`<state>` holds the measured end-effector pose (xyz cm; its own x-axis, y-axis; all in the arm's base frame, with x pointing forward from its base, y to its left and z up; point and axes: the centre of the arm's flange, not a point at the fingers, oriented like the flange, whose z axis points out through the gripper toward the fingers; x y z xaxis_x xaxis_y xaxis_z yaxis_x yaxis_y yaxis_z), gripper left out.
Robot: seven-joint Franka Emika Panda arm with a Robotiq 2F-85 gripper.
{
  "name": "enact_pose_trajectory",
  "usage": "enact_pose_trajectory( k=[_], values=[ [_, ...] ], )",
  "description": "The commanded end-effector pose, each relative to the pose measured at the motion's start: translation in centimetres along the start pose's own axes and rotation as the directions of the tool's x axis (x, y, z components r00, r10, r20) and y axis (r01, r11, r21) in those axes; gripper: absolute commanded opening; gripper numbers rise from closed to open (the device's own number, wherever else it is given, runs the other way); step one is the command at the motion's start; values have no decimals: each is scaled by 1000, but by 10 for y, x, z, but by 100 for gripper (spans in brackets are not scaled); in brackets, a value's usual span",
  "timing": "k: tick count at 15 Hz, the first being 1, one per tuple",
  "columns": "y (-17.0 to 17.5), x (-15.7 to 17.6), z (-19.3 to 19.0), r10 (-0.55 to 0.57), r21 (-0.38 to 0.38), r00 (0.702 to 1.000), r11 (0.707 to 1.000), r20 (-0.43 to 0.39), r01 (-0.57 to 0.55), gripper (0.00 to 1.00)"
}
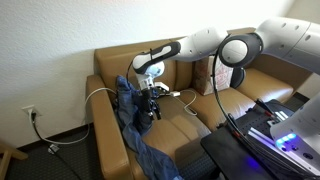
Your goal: Fold the trouser
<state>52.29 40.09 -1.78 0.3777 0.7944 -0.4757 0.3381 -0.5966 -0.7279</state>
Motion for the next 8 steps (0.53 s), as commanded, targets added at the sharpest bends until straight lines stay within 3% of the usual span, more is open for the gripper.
enact_pose_trajectory(
  k=[1, 4, 8],
  values=[
    [-47, -27, 6, 60, -159, 995, 985, -83, -73, 100],
    [-94, -20, 16, 47, -276, 990, 958, -132, -83, 100],
    [-130, 2, 26, 68, -384, 991, 917, -112, -106, 100]
  ],
)
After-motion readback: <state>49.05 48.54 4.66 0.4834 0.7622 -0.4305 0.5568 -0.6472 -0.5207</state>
